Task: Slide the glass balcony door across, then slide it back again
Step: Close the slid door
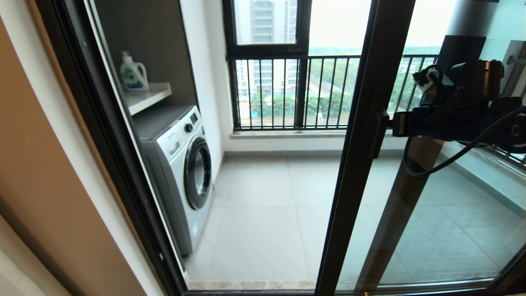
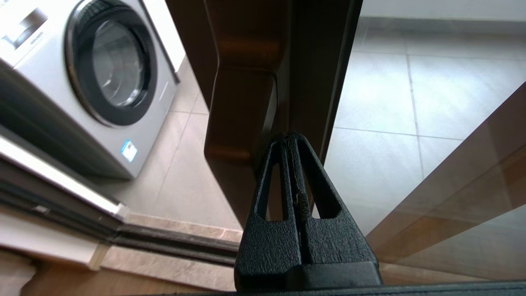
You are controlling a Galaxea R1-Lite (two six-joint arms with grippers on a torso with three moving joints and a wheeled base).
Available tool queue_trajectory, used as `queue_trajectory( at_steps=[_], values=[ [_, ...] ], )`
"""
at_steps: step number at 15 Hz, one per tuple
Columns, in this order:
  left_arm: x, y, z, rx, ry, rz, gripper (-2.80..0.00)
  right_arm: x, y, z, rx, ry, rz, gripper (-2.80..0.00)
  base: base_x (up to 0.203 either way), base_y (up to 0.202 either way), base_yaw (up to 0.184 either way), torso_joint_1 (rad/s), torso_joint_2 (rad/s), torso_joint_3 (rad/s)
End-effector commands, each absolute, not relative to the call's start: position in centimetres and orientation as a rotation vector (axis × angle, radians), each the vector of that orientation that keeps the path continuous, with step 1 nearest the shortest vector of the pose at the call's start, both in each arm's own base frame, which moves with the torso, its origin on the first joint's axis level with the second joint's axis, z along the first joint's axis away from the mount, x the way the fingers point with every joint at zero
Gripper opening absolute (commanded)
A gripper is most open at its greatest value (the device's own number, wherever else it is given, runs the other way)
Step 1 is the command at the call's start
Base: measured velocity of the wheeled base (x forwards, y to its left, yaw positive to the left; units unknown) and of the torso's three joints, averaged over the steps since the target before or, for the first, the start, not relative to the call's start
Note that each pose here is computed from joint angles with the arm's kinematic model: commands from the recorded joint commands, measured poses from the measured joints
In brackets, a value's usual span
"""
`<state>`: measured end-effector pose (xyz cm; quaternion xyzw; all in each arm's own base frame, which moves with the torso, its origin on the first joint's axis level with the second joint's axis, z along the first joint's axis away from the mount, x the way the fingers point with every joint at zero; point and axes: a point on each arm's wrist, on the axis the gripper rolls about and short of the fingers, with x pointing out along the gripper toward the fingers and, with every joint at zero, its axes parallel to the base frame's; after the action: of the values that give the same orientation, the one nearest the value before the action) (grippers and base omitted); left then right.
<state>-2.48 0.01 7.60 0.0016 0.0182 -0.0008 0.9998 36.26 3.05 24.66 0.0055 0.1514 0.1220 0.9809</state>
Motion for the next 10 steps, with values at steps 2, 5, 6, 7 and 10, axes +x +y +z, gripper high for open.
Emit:
queue_trajectory(
  at_steps=[2, 5, 6, 7, 10],
  values=[
    [-2.5, 0.0, 7.6, 0.003, 0.036, -0.002, -2.80, 36.9, 4.6, 24.0, 0.001, 0.308, 0.259, -2.80, 0.000, 0.000, 0.000, 0.000, 0.00, 0.000],
    [-2.5, 0.0, 7.6, 0.003, 0.037, -0.002, -2.80, 36.9, 5.6, 23.8, 0.000, 0.315, 0.284, -2.80, 0.000, 0.000, 0.000, 0.000, 0.00, 0.000],
    [-2.5, 0.0, 7.6, 0.003, 0.037, -0.002, -2.80, 36.9, 5.8, 23.8, 0.004, 0.316, 0.288, -2.80, 0.000, 0.000, 0.000, 0.000, 0.00, 0.000],
    [-2.5, 0.0, 7.6, 0.003, 0.037, -0.002, -2.80, 36.9, 6.0, 23.8, 0.007, 0.315, 0.291, -2.80, 0.000, 0.000, 0.000, 0.000, 0.00, 0.000],
    [-2.5, 0.0, 7.6, 0.003, 0.037, -0.002, -2.80, 36.8, 6.5, 23.8, 0.006, 0.316, 0.305, -2.80, 0.000, 0.000, 0.000, 0.000, 0.00, 0.000]
  ],
)
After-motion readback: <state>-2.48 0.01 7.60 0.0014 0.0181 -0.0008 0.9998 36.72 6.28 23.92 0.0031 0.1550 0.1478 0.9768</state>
